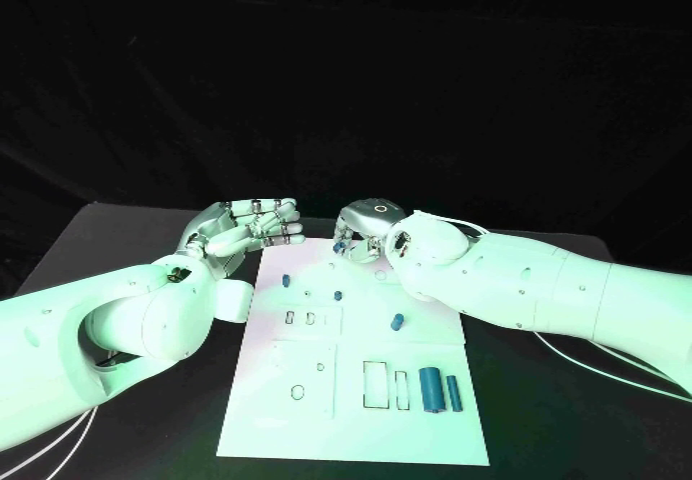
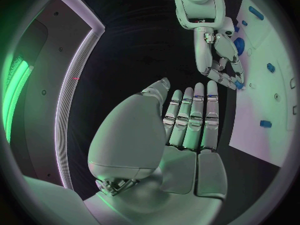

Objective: Assemble the parts on the task board

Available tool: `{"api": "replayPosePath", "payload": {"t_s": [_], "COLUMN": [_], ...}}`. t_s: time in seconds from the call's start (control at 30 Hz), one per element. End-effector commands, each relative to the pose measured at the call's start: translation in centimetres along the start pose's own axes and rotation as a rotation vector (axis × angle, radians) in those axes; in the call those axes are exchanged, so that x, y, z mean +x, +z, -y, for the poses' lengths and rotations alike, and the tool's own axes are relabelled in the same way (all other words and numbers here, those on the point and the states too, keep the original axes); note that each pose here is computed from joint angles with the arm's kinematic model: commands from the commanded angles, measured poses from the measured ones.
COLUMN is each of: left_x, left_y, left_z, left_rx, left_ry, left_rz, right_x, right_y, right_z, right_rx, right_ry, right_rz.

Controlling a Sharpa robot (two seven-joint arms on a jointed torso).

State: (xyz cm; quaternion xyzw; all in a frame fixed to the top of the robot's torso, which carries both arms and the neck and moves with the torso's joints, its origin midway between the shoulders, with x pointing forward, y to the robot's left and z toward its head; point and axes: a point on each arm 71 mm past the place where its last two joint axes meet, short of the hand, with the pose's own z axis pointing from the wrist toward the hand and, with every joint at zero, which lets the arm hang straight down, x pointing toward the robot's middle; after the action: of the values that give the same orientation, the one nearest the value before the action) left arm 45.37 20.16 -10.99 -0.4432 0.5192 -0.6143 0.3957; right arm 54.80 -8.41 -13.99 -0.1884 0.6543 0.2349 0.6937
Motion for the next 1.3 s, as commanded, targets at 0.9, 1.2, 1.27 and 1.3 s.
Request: {"api": "replayPosePath", "payload": {"t_s": [0.9, 1.2, 1.27, 1.3], "left_x": [-0.24, -0.37, -0.37, -0.36], "left_y": [-0.03, -0.04, -0.02, -0.01], "left_z": [0.27, 0.26, 0.26, 0.25], "left_rx": [0.010, 0.009, 0.008, 0.008], "left_ry": [0.002, 0.003, 0.003, 0.003], "left_rz": [-0.008, -0.007, -0.007, -0.007], "right_x": [-2.2, -2.6, -2.6, -2.6], "right_y": [-6.5, -9.6, -9.8, -9.9], "right_z": [4.7, 8.5, 8.9, 9.1], "right_rx": [0.123, 0.256, 0.270, 0.275], "right_ry": [0.112, 0.178, 0.184, 0.186], "right_rz": [0.010, -0.074, -0.082, -0.085]}}
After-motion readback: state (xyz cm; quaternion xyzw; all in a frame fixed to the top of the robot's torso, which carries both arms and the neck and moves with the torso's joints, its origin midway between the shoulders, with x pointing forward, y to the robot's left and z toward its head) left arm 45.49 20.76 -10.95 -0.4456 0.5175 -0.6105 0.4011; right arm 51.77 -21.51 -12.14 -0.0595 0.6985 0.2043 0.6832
